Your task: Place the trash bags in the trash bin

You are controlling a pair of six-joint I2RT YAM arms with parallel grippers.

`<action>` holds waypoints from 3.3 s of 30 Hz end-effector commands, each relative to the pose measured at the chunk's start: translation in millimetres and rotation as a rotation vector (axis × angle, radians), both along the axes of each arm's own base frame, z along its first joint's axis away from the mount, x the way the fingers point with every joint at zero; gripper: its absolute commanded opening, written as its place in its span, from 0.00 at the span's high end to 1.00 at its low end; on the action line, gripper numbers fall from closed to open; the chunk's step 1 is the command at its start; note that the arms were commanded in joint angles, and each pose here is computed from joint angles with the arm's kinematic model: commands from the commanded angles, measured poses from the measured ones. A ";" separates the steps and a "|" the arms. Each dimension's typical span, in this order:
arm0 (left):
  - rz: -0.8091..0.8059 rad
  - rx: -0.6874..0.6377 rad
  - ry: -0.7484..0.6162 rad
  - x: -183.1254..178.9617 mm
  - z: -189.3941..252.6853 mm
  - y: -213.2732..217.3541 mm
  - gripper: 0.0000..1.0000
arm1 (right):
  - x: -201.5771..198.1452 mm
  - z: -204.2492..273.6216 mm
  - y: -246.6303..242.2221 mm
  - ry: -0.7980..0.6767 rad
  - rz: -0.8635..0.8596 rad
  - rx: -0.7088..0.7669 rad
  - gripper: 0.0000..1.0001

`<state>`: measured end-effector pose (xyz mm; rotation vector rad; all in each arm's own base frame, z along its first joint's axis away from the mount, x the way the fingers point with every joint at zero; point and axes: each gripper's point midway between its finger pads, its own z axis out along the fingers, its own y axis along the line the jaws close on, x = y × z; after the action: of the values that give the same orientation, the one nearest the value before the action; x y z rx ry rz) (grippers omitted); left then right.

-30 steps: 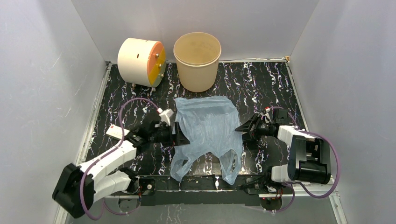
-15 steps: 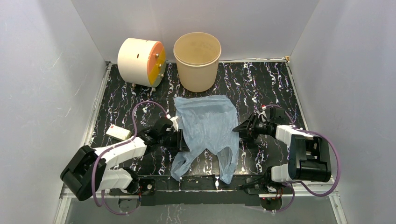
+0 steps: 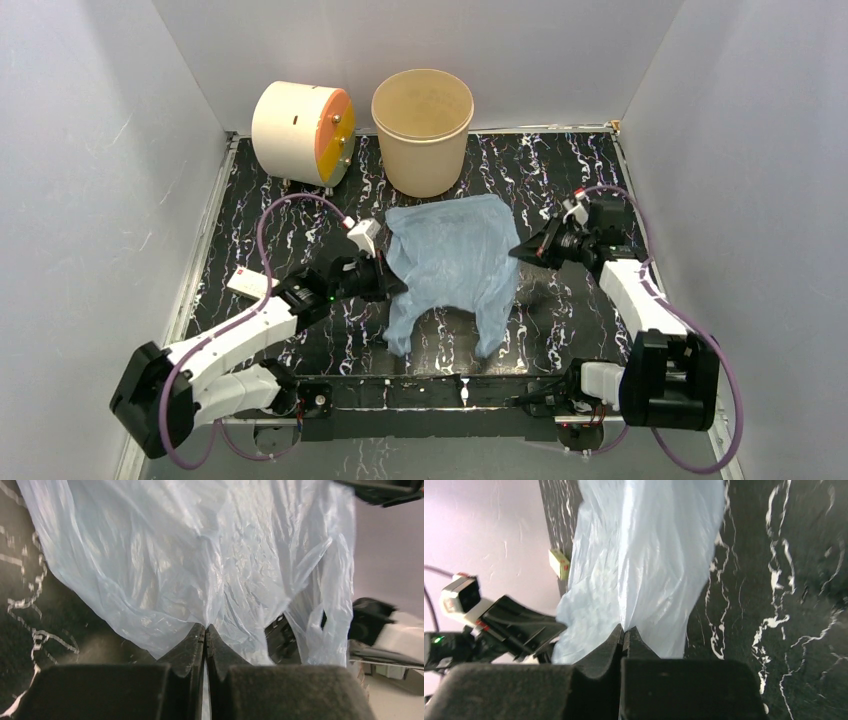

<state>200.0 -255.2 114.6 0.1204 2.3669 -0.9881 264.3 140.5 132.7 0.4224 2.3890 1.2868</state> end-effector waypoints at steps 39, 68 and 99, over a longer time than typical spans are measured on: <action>0.151 -0.244 -0.210 40.0 68.7 18.1 1.00 | 15.8 131.6 41.5 -0.710 0.248 -0.218 0.34; 0.215 -0.024 -0.176 11.8 45.8 66.1 0.40 | 52.5 74.9 178.6 -1.252 0.609 -0.844 1.00; 0.408 0.014 -0.053 162.0 28.1 31.3 0.17 | -30.7 55.9 84.1 -0.598 0.096 -0.524 0.29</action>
<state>321.4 -202.5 116.9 -0.2744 2.3303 -0.6523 233.6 219.8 171.9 -0.4736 2.0656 0.5277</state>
